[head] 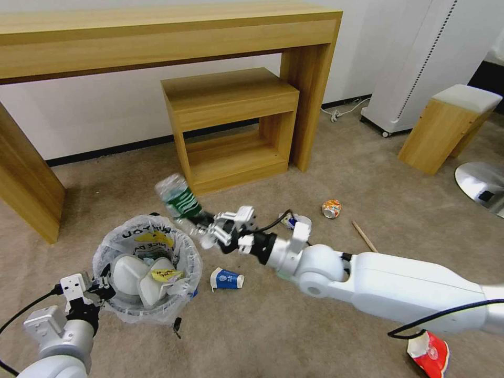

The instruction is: Pick up the trash bin and place the garbage on the floor into it.

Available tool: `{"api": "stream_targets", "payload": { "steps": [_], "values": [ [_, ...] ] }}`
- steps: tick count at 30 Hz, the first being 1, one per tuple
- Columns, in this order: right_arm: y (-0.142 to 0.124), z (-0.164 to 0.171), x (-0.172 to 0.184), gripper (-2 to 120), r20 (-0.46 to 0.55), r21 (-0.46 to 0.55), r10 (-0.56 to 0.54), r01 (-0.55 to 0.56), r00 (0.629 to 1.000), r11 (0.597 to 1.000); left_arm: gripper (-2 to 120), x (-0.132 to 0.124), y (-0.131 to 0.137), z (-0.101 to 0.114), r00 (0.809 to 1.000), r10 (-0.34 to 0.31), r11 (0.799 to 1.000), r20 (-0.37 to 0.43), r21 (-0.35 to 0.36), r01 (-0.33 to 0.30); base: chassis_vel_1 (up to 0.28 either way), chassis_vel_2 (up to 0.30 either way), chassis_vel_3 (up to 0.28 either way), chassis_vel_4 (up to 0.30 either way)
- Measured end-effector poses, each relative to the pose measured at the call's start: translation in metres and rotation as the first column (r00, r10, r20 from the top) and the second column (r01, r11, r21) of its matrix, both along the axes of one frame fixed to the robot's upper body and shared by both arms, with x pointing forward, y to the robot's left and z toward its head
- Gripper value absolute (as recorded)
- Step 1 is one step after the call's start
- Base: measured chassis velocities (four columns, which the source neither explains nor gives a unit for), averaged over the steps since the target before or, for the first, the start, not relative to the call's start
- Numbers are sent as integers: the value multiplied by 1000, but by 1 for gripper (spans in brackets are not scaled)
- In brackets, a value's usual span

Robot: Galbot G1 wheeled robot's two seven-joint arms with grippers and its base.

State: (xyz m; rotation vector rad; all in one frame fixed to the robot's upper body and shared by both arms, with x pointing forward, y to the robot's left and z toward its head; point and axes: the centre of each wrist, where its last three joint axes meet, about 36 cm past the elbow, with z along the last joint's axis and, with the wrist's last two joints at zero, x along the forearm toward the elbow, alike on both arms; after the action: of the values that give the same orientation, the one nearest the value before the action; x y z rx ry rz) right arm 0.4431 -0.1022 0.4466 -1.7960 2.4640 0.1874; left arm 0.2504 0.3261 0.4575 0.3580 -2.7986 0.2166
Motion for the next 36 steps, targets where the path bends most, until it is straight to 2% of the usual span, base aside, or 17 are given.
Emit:
{"api": "stream_targets", "payload": {
  "steps": [7,13,16,17,19,20,22,24,26,28,31,32,35,36],
  "values": [
    [23,-46,7,8,-29,-62,-16,14,999,998,1,-5,-6,8,1000,-13,1000,5,-5,13,0,0,0,0],
    [36,-62,6,10,-41,-79,-18,15,999,997,1,-7,-5,8,1000,-11,1000,-1,-1,11,0,0,0,0],
    [43,-65,6,23,-43,-79,-15,12,999,997,1,-7,-6,9,1000,-14,1000,3,-4,14,0,0,0,0],
    [43,-65,6,23,-43,-79,-15,12,999,997,1,-7,-6,9,1000,-14,1000,3,-4,14,0,0,0,0],
    [46,-64,6,34,-44,-78,-12,8,999,997,1,-6,-6,9,1000,-17,1000,5,-6,17,0,0,0,0],
    [46,-64,6,34,-44,-78,-12,8,999,997,1,-6,-6,9,1000,-17,1000,5,-6,17,0,0,0,0],
    [46,-61,7,44,-41,-77,-8,5,999,997,1,-5,-7,8,1000,-18,1000,4,-8,18,0,0,0,0],
    [46,-61,7,48,-40,-78,-8,5,999,997,1,-5,-7,8,1000,-18,1000,5,-10,18,0,0,0,0],
    [45,-59,9,59,-34,-80,-9,6,999,997,1,-5,-8,7,1000,-19,1000,4,-13,19,0,0,0,0],
    [45,-59,9,64,-33,-80,-12,9,999,997,1,-5,-8,7,1000,-20,1000,4,-15,20,0,0,0,0],
    [44,-56,9,78,-30,-72,-22,20,999,997,1,-5,-8,6,1000,-20,1000,1,-17,20,0,0,0,0],
    [44,-56,9,78,-30,-72,-22,20,999,997,1,-5,-8,6,1000,-20,1000,1,-17,20,0,0,0,0],
    [49,-39,9,92,-42,-17,-67,66,997,998,1,-4,-6,3,1000,-18,1000,-7,-14,18,0,0,0,0],
    [49,-39,9,92,-42,-17,-67,66,997,998,1,-4,-6,3,1000,-18,1000,-7,-14,18,0,0,0,0]
  ]
}}
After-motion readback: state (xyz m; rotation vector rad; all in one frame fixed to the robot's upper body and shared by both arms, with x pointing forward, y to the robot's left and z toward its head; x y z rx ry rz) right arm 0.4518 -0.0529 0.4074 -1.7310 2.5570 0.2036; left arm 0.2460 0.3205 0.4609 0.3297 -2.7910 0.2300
